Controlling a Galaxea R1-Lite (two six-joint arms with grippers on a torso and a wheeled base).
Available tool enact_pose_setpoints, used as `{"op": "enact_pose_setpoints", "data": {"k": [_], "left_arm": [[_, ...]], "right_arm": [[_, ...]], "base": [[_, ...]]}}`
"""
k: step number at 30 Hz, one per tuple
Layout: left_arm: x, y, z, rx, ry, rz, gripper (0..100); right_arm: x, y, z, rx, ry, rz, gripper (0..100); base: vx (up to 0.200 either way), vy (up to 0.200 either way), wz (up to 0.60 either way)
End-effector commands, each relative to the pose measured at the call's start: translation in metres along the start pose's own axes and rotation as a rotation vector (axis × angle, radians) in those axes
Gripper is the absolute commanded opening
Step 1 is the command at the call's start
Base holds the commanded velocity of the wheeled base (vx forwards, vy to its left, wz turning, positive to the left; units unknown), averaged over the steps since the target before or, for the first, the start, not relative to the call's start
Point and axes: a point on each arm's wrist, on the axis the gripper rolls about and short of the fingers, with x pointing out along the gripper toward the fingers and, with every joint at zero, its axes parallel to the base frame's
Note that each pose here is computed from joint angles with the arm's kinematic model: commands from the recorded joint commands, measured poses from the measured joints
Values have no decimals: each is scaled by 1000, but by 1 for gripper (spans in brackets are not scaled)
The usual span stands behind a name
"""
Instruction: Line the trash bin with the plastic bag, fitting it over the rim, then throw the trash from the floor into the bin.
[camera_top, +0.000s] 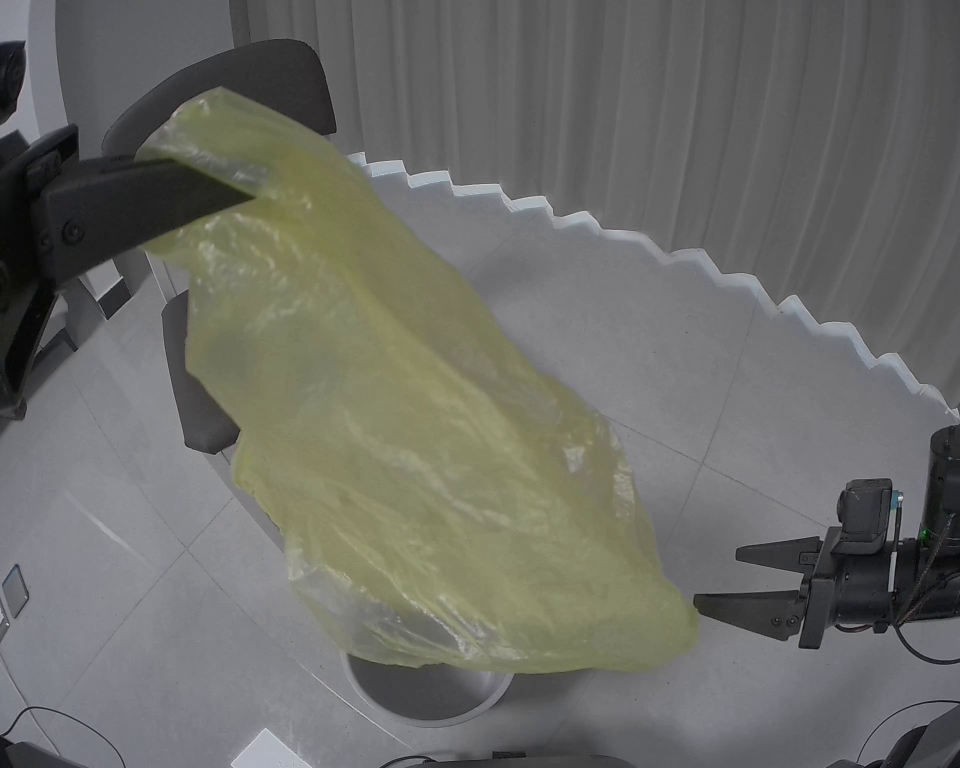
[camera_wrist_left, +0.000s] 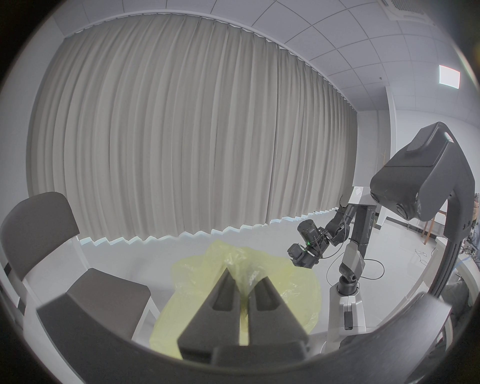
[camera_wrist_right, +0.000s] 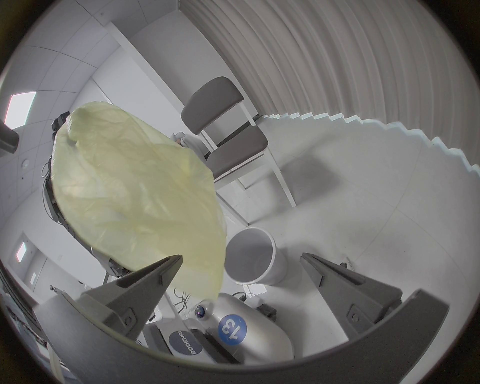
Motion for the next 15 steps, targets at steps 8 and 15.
{"op": "enact_pose_setpoints", "data": {"k": [8, 15], "left_arm": [[-1, 0, 0, 1, -1, 5, 0], [-5, -1, -1, 2, -2, 4, 0]], "right_arm": [[-7, 10, -10, -16, 24, 42, 100], [1, -5, 3, 19, -1, -16, 100]], "base": [[0, 0, 0], [0, 0, 0]]}}
